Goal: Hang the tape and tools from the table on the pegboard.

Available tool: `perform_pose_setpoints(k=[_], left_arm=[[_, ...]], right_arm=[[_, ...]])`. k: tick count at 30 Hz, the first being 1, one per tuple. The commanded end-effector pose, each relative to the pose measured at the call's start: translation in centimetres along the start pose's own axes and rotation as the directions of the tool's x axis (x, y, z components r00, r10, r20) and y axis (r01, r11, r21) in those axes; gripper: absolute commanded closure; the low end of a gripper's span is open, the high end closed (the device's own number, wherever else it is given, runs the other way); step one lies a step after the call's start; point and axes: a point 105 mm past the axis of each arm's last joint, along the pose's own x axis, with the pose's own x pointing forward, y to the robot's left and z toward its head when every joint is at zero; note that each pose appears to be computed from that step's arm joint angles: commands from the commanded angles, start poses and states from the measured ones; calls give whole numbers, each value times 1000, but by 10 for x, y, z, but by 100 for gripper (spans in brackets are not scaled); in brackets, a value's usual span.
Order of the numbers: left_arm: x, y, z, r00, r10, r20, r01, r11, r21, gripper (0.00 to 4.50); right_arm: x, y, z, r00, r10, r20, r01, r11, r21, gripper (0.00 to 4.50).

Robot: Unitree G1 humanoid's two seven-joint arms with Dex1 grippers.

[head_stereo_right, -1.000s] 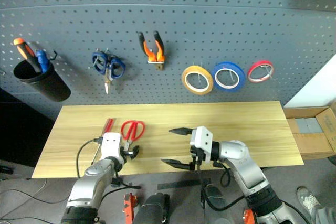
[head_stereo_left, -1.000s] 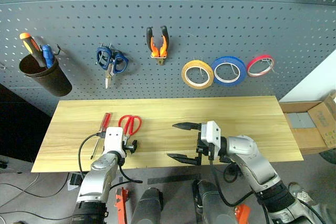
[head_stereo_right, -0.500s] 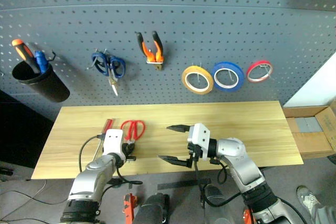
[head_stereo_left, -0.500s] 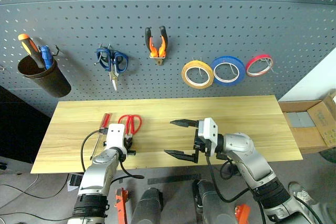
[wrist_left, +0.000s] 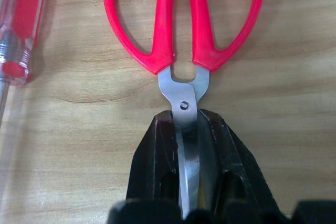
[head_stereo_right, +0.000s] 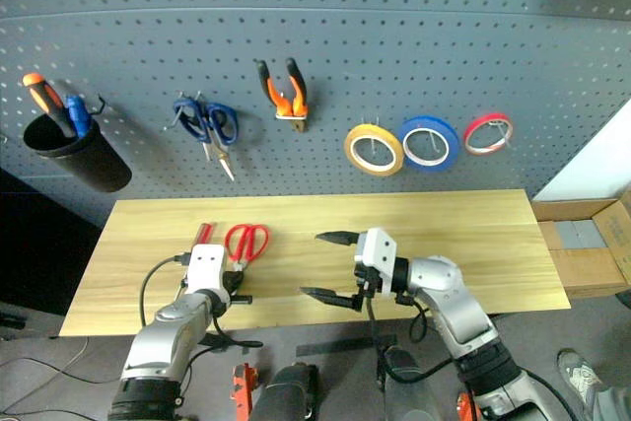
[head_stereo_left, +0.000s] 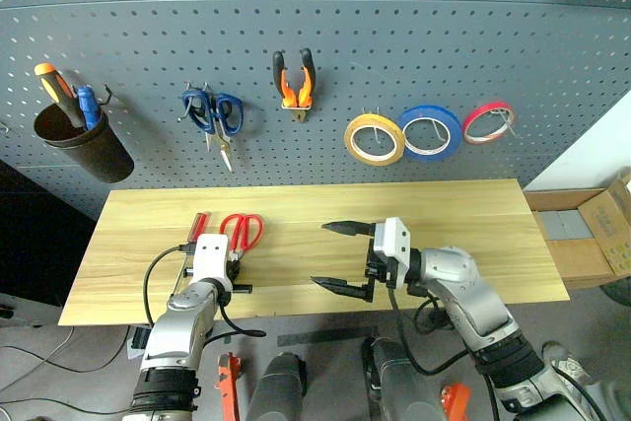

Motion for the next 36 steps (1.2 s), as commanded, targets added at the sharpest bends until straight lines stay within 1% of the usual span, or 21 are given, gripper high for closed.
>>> perform_pose_setpoints(k=[1,2,6,10,14,15,18,21,23,25,29,33,36], left_arm=[[-23,-11,25,986,-45,159,37,998,53,428],[-30,-13,29,980,-52,190,44,998,46,428],[-63,-23,43,945,-88,316,54,992,117,428],[-95,-39,64,875,-125,468,44,983,179,428],[-116,-46,74,815,-94,572,-24,980,196,428],[-123,-46,81,785,-72,615,-56,981,187,428],[-135,-46,96,721,-40,691,-108,980,170,428],[-141,-37,116,653,7,757,-173,975,140,428],[-143,-33,126,624,21,781,-196,972,130,428],[-143,-29,132,607,33,794,-214,969,123,428],[-137,-11,149,568,94,818,-259,963,69,428],[-129,-2,155,561,121,819,-262,964,37,428],[-119,0,153,579,125,805,-253,967,31,428]], right_arm=[[-10,-6,24,997,-40,62,42,999,-22,0],[-13,-7,27,996,-51,68,52,999,-16,0],[-22,-14,42,989,-109,96,109,994,1,0],[-25,-17,62,978,-158,137,160,987,-1,0],[-22,-21,79,962,-203,182,207,978,-5,0],[-21,-22,85,956,-213,201,219,976,-5,0],[-19,-23,95,945,-229,234,235,972,2,0],[-16,-27,105,934,-240,265,249,968,-4,0],[-15,-30,110,928,-245,281,258,966,-10,0],[-14,-33,113,924,-247,292,263,965,-15,0],[-10,-37,121,914,-245,323,267,963,-27,0],[-5,-38,127,909,-233,345,260,965,-33,0],[-3,-38,130,908,-228,351,256,966,-36,0]])
